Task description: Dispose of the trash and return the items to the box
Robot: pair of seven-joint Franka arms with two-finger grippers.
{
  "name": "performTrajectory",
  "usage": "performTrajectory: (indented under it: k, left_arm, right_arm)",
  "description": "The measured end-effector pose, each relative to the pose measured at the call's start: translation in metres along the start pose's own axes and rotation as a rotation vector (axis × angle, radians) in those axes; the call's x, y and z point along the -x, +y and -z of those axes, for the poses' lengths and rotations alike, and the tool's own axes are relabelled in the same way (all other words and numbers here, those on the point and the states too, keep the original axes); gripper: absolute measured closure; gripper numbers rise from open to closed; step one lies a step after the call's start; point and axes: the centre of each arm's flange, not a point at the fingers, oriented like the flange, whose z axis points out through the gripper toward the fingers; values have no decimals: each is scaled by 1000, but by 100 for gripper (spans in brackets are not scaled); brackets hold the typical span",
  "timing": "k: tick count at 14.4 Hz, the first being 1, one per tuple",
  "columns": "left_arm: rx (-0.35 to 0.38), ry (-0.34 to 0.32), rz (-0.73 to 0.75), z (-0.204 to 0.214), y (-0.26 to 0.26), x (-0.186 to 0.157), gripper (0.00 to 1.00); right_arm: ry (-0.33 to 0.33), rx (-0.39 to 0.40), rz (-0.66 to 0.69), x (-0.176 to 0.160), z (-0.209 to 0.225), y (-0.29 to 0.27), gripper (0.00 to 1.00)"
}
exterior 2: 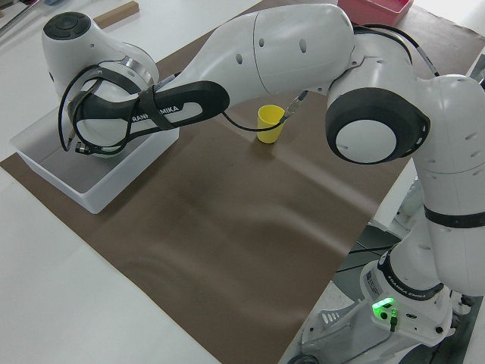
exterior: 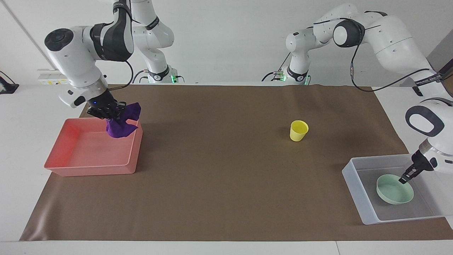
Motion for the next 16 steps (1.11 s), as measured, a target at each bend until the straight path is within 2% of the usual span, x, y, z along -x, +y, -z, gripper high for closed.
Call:
performTrajectory:
  k: [2, 3, 7, 9, 10, 11, 13, 14, 16]
  left_arm:
    - [5, 30, -24, -3, 10, 1, 93]
    - [7, 51, -33, -9, 15, 3, 85]
    - [-3, 86, -64, -22, 28, 11, 42]
    - [-49, 102, -118, 6, 32, 10, 19]
    - [-79, 82, -149, 30, 38, 14, 8]
    - [-98, 43, -172, 57, 48, 22, 0]
    - [-117, -60, -202, 110, 69, 49, 0]
    - [-127, -136, -214, 132, 77, 67, 0]
    - [-159, -330, -257, 156, 104, 119, 0]
  right_arm:
    - [42, 19, 48, 3, -18, 33, 90]
    - [56, 28, 58, 4, -32, 44, 90]
    - [37, 33, 60, -1, -91, 56, 90]
    - [40, 37, 64, -5, -111, 56, 90]
    - [38, 38, 64, -4, -121, 56, 90]
    - [31, 36, 64, -3, -130, 55, 90]
    - [15, 32, 62, -3, -146, 57, 88]
    - [10, 31, 60, -3, -151, 58, 79]
    - [8, 31, 59, -3, -153, 58, 57]
